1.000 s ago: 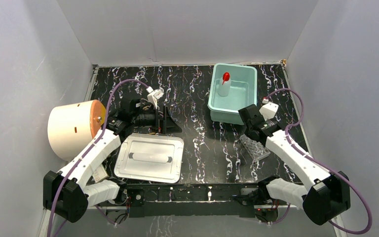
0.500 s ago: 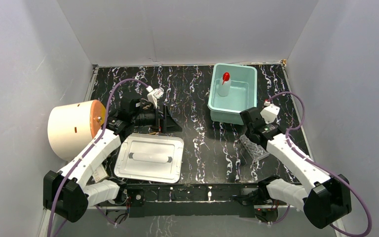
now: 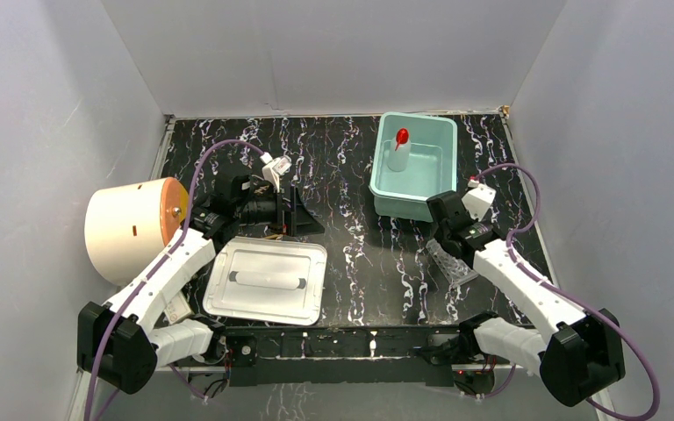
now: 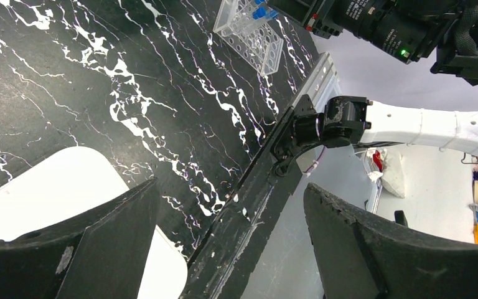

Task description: Organize the chemistry lab equipment

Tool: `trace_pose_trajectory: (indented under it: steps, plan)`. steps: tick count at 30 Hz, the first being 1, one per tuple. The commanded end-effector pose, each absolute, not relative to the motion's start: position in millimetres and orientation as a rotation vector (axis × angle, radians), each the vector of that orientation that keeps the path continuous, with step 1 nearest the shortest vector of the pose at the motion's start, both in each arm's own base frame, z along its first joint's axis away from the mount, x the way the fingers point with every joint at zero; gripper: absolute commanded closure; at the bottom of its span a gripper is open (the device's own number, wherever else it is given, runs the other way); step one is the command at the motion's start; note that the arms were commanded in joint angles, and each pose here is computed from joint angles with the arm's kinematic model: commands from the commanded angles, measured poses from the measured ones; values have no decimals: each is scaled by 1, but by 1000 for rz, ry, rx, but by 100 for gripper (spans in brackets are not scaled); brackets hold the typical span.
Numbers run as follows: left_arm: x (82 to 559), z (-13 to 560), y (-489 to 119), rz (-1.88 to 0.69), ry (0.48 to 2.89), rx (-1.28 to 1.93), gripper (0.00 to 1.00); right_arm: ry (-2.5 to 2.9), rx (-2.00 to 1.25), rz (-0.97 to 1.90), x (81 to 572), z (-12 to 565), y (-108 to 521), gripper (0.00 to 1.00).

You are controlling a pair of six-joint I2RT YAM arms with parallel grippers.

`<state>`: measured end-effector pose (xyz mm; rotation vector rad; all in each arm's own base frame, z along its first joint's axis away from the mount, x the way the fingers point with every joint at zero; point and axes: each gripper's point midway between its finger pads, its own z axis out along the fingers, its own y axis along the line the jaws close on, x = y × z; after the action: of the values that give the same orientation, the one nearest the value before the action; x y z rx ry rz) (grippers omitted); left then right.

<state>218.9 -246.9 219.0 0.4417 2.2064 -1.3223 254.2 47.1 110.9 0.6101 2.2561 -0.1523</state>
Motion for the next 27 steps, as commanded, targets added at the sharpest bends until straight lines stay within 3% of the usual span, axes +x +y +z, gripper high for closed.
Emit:
trace_pose_trajectory:
  steps: [1, 17, 27]
  plan:
    - [215, 219, -248, -1344, 2203, 453, 17, 2218, 611, -150, 260, 113, 45, 90]
    - [213, 218, -246, -1336, 2201, 446, 16, 2248, 574, -138, 252, 109, 45, 90]
    - [213, 217, -246, -1333, 2202, 442, 16, 2283, 530, -135, 254, 99, 51, 80]
